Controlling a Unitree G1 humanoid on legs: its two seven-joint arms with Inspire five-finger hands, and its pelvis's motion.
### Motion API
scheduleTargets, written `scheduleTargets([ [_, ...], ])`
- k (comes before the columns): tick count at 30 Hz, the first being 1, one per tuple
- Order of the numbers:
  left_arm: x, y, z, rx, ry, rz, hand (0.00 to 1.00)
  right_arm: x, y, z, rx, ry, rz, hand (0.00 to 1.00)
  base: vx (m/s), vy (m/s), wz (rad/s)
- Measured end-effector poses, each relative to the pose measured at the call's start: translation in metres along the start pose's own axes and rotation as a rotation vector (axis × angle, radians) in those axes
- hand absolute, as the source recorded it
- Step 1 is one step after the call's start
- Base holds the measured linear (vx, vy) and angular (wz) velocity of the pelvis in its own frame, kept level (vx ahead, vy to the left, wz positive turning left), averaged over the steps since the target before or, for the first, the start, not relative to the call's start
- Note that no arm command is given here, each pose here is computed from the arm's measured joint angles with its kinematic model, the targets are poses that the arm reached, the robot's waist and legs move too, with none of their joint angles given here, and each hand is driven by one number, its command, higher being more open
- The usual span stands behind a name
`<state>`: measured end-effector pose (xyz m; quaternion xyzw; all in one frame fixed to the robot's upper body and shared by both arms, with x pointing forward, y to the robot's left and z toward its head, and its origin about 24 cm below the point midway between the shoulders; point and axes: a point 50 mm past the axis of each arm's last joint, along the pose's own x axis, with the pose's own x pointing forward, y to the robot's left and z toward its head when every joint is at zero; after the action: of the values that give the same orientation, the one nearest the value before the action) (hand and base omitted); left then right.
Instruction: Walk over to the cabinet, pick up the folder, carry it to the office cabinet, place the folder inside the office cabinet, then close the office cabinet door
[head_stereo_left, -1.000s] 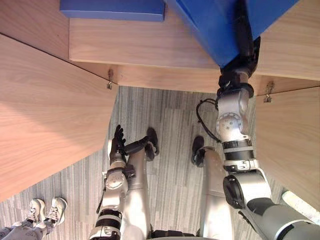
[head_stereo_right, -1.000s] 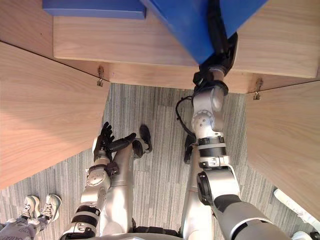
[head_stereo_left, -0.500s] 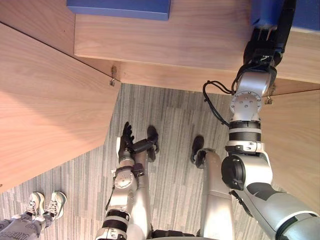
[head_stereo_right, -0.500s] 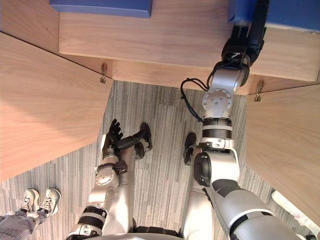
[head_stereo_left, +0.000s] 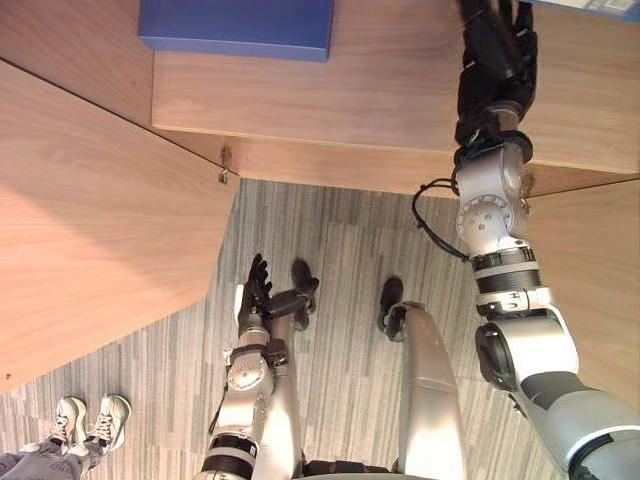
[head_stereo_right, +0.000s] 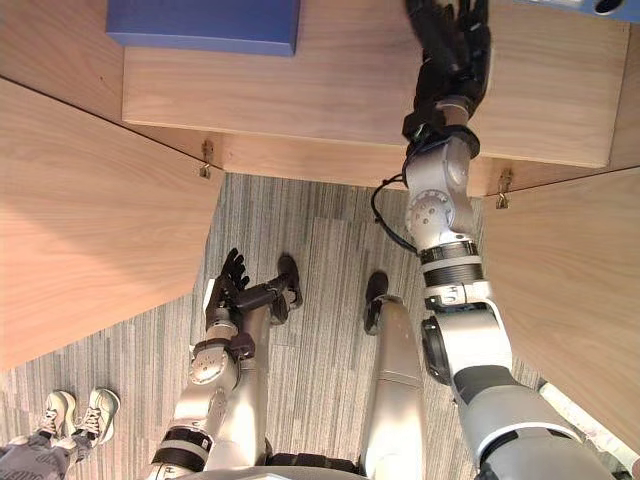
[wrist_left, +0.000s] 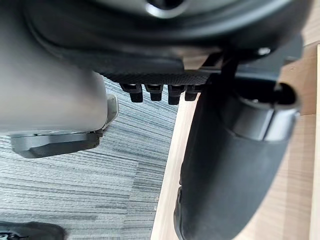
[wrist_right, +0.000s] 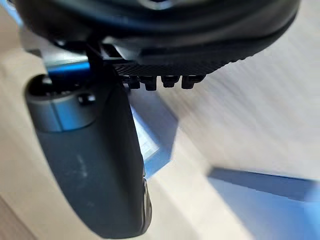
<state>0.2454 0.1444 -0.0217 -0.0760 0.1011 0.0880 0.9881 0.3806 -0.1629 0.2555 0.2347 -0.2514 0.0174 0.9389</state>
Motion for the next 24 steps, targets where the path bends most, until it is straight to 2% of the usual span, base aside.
scheduleTargets([
  [1,-0.001,0.000,-0.001,0.001,0.002,0.000,1.00,-0.002,-0.001,-0.003,-0.040,0.012,0.022,1.00,0.03,-0.030,-0.01],
  [2,-0.002,0.001,-0.002,0.002,0.003,-0.004,1.00,-0.005,-0.002,-0.008,-0.123,0.036,0.067,0.00,0.05,-0.027,0.02],
  [6,-0.004,0.003,-0.003,0.010,0.002,-0.016,1.00,-0.018,-0.019,-0.024,-0.430,0.118,0.165,0.00,0.06,-0.019,0.04],
  [10,-0.008,0.011,-0.008,0.036,0.017,-0.029,1.00,-0.020,-0.038,-0.024,-0.725,0.143,0.217,0.00,0.04,-0.020,0.04],
  [12,-0.010,0.015,-0.010,0.048,0.023,-0.034,1.00,-0.020,-0.047,-0.025,-0.788,0.173,0.227,0.00,-0.02,-0.038,0.05],
  [20,-0.009,0.021,-0.010,0.072,0.027,-0.050,1.00,-0.030,-0.060,-0.041,-0.781,0.265,0.240,0.00,-0.01,-0.018,0.00],
  [24,-0.009,0.021,-0.010,0.072,0.027,-0.045,1.00,-0.031,-0.056,-0.046,-0.733,0.254,0.180,0.00,-0.01,-0.038,-0.03],
])
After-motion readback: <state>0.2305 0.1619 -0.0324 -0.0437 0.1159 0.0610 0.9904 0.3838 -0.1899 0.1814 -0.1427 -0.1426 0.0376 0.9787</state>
